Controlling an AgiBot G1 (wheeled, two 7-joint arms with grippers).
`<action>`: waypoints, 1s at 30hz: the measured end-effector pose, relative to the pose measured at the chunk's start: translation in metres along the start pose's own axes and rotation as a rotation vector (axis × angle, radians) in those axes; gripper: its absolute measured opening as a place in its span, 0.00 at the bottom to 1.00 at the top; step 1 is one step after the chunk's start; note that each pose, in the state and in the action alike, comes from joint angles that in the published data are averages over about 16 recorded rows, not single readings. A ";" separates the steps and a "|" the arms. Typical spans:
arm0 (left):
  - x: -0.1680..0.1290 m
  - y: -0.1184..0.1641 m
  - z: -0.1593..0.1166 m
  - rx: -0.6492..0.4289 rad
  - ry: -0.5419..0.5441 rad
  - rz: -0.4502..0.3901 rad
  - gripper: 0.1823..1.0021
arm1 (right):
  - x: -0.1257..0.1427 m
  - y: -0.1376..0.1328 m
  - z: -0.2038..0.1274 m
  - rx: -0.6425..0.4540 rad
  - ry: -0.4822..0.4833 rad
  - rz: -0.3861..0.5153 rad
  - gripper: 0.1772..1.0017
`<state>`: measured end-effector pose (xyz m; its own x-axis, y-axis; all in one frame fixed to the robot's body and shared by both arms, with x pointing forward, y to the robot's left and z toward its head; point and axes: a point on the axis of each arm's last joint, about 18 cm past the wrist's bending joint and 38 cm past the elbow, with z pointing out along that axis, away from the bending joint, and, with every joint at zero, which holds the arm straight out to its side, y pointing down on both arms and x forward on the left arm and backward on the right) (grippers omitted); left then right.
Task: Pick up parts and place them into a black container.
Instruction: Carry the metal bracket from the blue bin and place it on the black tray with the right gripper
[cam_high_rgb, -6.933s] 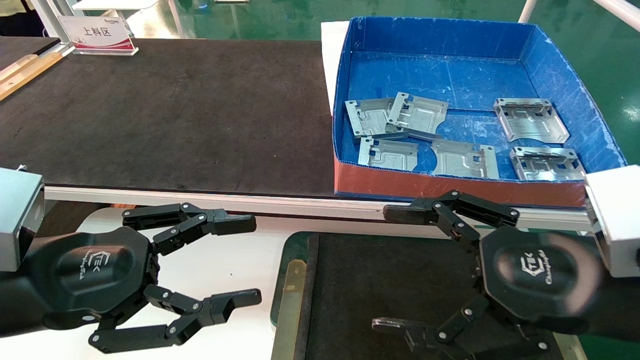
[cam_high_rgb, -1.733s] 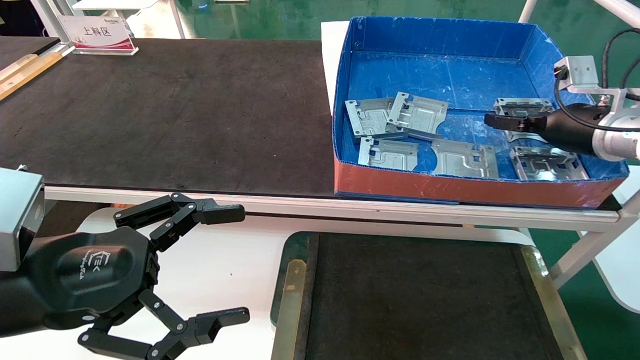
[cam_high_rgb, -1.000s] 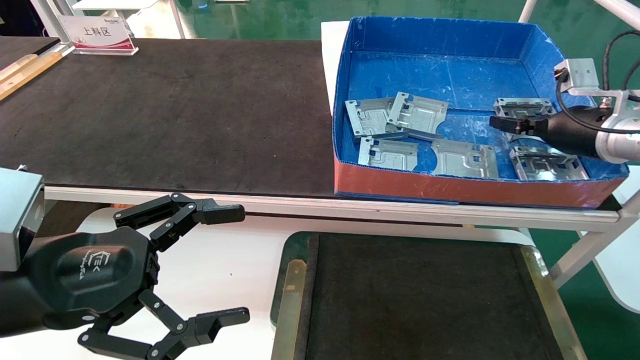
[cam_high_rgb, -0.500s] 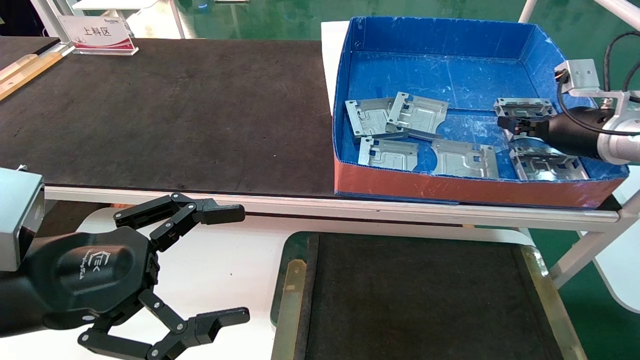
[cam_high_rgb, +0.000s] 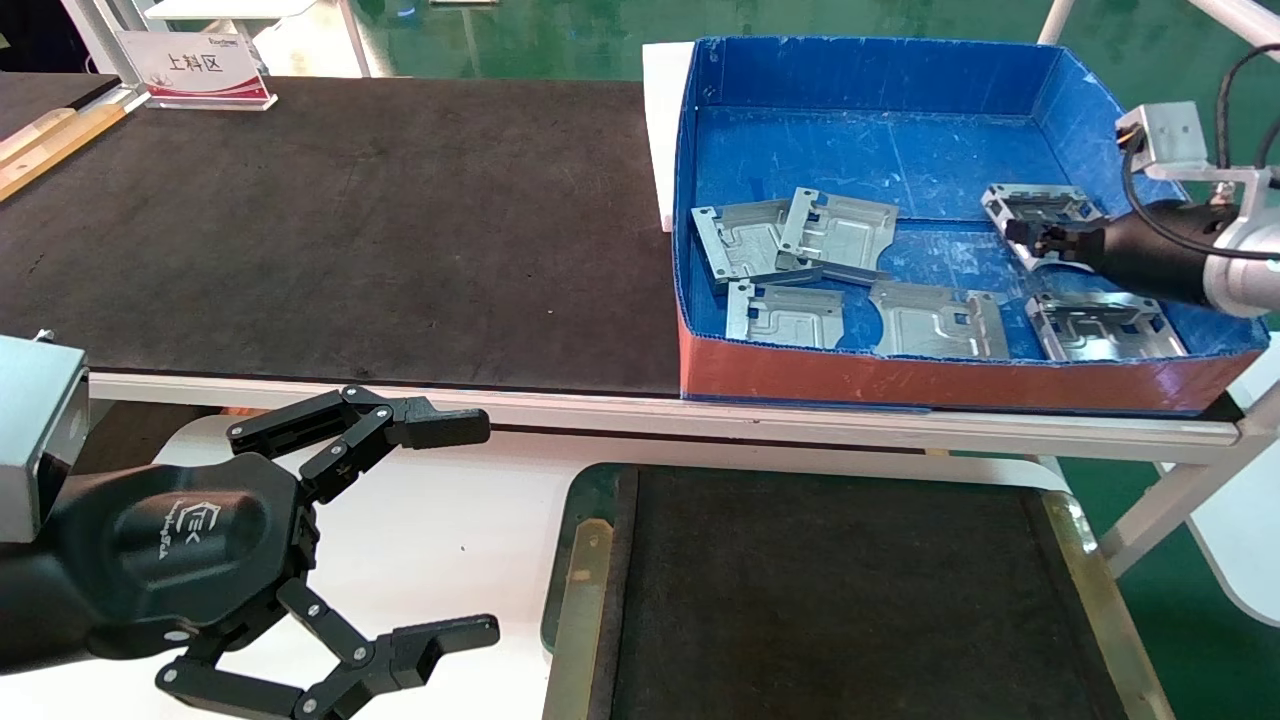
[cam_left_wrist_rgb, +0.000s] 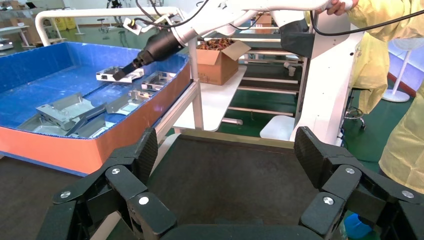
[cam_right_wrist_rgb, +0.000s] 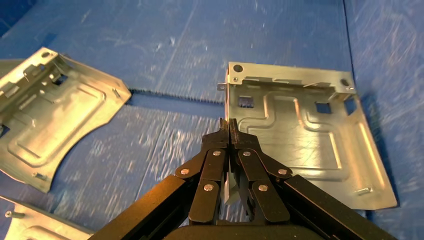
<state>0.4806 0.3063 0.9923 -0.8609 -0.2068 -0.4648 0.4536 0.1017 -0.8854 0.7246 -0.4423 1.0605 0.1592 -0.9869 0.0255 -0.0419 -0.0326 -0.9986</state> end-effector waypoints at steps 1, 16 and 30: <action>0.000 0.000 0.000 0.000 0.000 0.000 1.00 | 0.000 -0.002 0.000 0.003 -0.002 -0.003 0.03; 0.000 0.000 0.000 0.000 0.000 0.000 1.00 | -0.013 -0.030 -0.016 0.067 -0.112 -0.072 0.02; 0.000 0.000 0.000 0.000 0.000 0.000 1.00 | -0.033 -0.050 -0.069 0.153 -0.393 -0.188 0.02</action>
<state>0.4806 0.3063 0.9923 -0.8609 -0.2068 -0.4648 0.4536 0.1017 -0.8854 0.6536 -0.4192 1.1124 0.5135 -0.8303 0.2166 0.1652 -0.1520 -0.9745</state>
